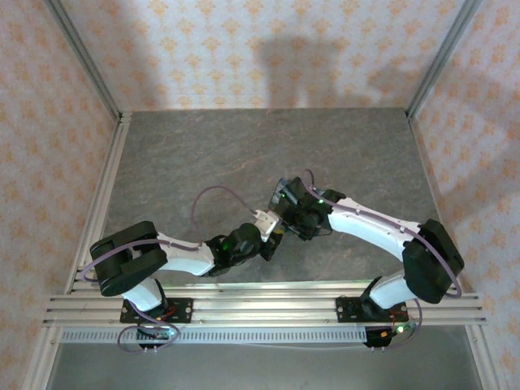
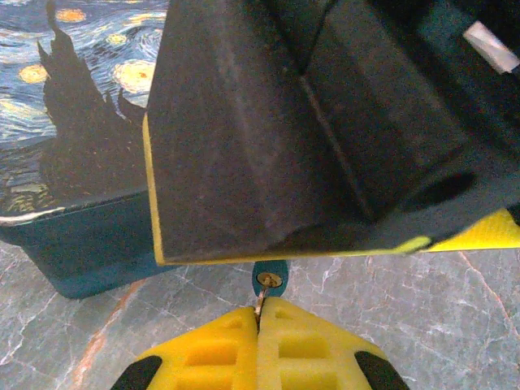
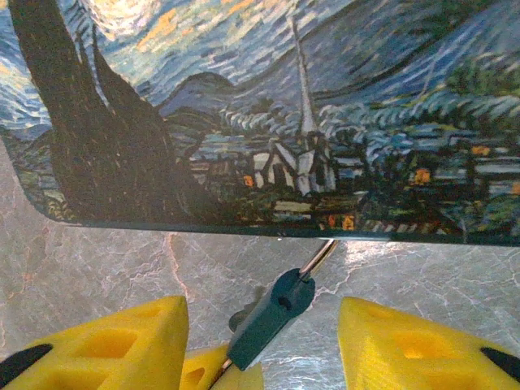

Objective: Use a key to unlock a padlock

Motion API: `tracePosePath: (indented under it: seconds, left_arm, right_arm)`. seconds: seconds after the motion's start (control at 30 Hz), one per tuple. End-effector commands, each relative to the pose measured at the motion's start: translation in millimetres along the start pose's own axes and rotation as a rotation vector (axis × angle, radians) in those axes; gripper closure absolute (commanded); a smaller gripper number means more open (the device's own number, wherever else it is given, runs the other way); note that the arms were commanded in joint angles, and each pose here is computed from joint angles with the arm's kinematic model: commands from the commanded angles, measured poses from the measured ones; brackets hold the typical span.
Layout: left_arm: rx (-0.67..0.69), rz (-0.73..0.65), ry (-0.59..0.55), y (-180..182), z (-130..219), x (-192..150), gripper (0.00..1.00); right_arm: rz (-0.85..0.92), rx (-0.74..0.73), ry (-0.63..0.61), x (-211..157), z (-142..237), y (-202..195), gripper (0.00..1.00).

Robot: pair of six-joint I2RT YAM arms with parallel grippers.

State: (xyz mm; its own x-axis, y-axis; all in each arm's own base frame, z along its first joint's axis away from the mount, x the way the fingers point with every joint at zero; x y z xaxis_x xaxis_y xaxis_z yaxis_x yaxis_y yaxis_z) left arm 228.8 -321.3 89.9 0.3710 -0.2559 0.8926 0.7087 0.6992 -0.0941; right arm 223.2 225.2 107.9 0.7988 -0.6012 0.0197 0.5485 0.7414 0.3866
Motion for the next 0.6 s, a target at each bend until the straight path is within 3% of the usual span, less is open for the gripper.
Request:
tracePosePath:
  seconds: [0.0,0.27,0.57]
  left_arm:
    - [0.023,0.026,0.081,9,-2,-23,1.0]
    - [0.025,0.097,0.069,14,-3,-23,1.0]
    - [0.045,0.112,0.077,20,0,-29,1.0]
  right_arm:
    - [0.005,0.047,-0.011,-2,13,5,0.48]
    - [0.012,0.053,-0.01,-2,8,4,0.47]
    - [-0.01,0.086,-0.085,9,32,-1,0.47]
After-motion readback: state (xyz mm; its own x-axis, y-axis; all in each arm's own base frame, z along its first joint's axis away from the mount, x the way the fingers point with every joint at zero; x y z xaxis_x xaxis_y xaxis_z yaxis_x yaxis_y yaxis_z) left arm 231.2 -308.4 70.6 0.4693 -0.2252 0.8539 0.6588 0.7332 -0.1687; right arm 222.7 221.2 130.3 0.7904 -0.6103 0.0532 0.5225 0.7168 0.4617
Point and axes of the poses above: each hand's point on the last joint's axis, 136 mm out from that joint toward the fingers, its own z axis back along the fingers, its own y axis along the line the jaws close on, x = y × z, the point moved 2 cm from there along z, back along the fingers, and after that the axes turned 7 degrees about -z, right-handed, at the moved point
